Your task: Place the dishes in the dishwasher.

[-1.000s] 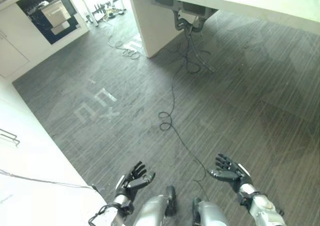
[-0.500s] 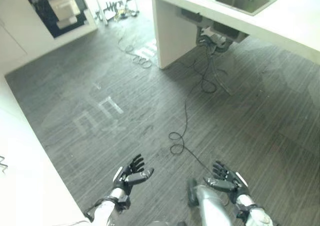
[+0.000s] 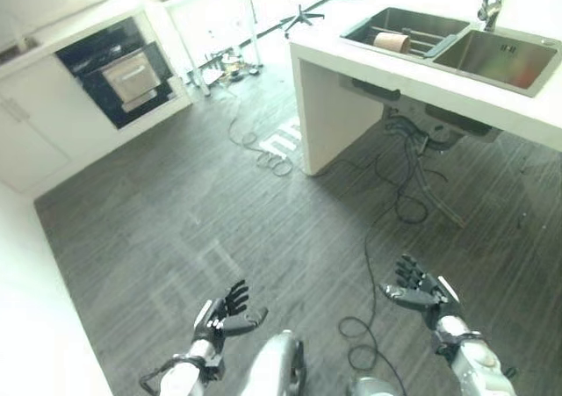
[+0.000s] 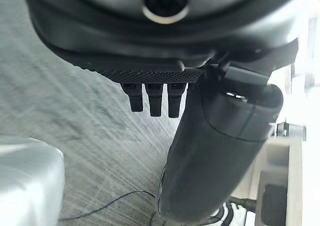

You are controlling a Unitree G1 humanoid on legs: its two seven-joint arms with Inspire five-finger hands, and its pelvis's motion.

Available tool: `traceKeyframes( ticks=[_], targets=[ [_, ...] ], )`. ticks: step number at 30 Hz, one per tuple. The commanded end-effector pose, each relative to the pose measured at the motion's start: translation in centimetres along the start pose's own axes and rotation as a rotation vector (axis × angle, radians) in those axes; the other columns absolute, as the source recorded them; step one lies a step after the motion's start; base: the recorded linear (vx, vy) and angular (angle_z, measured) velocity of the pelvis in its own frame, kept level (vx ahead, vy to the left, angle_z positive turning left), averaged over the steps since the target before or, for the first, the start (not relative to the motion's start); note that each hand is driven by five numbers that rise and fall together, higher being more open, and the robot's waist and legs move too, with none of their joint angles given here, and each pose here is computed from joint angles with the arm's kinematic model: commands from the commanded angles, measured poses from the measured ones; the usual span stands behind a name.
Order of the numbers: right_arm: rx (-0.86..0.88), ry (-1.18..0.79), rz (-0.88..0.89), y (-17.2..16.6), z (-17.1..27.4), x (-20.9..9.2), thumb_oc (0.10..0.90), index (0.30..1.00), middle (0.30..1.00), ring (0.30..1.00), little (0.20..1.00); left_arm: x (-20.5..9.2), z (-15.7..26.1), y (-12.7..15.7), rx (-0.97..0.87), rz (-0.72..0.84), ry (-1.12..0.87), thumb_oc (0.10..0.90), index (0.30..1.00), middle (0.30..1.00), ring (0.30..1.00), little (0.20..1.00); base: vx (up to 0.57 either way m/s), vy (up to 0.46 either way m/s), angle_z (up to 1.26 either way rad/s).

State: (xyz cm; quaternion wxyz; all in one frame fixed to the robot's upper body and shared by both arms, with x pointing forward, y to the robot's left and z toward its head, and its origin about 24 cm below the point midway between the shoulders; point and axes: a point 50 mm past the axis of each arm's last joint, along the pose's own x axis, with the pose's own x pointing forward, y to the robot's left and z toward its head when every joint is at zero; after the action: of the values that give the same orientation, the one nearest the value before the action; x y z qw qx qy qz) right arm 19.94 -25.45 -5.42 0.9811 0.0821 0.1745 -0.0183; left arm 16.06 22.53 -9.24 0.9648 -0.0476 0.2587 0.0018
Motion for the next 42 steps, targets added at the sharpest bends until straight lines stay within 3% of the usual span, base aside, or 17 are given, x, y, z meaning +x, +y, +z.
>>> traceKeyframes(
  ticks=[1, 14, 30, 36, 42],
  targets=[
    [0.005, -0.156, 0.001, 0.0, 3.3, 0.8, 0.800, 0.900, 0.900, 0.900, 0.900, 0.2, 3.3, -0.1, 0.077, -0.061, -0.182, 0.800, 0.900, 0.900, 0.900, 0.900, 0.27, 0.107, -0.64],
    [0.028, -0.126, 0.017, 0.5, 1.4, 0.7, 0.800, 0.900, 0.900, 0.900, 0.900, 0.6, 3.6, 1.5, 0.144, -0.021, -0.161, 0.800, 0.900, 0.900, 0.900, 0.900, 0.25, 0.154, -0.40],
    [-0.132, -0.018, 0.103, 0.9, 1.6, 1.7, 0.800, 0.900, 0.900, 0.900, 0.900, 0.3, 3.0, 1.5, 0.073, 0.089, -0.141, 0.800, 0.900, 0.900, 0.900, 0.900, 0.30, -0.273, -0.40],
    [-0.176, 0.011, 0.052, -1.3, 1.4, 0.7, 0.800, 0.900, 0.900, 0.900, 0.900, 0.4, 2.4, 0.5, 0.057, 0.040, -0.106, 0.800, 0.900, 0.900, 0.900, 0.900, 0.30, -0.217, -0.43],
    [-0.192, 0.083, 0.018, -2.3, -0.5, -0.1, 0.800, 0.900, 0.900, 0.900, 0.900, -0.2, 0.4, 0.6, 0.030, 0.060, -0.061, 0.800, 0.900, 0.900, 0.900, 0.900, 0.24, 0.180, -0.49]
  ],
)
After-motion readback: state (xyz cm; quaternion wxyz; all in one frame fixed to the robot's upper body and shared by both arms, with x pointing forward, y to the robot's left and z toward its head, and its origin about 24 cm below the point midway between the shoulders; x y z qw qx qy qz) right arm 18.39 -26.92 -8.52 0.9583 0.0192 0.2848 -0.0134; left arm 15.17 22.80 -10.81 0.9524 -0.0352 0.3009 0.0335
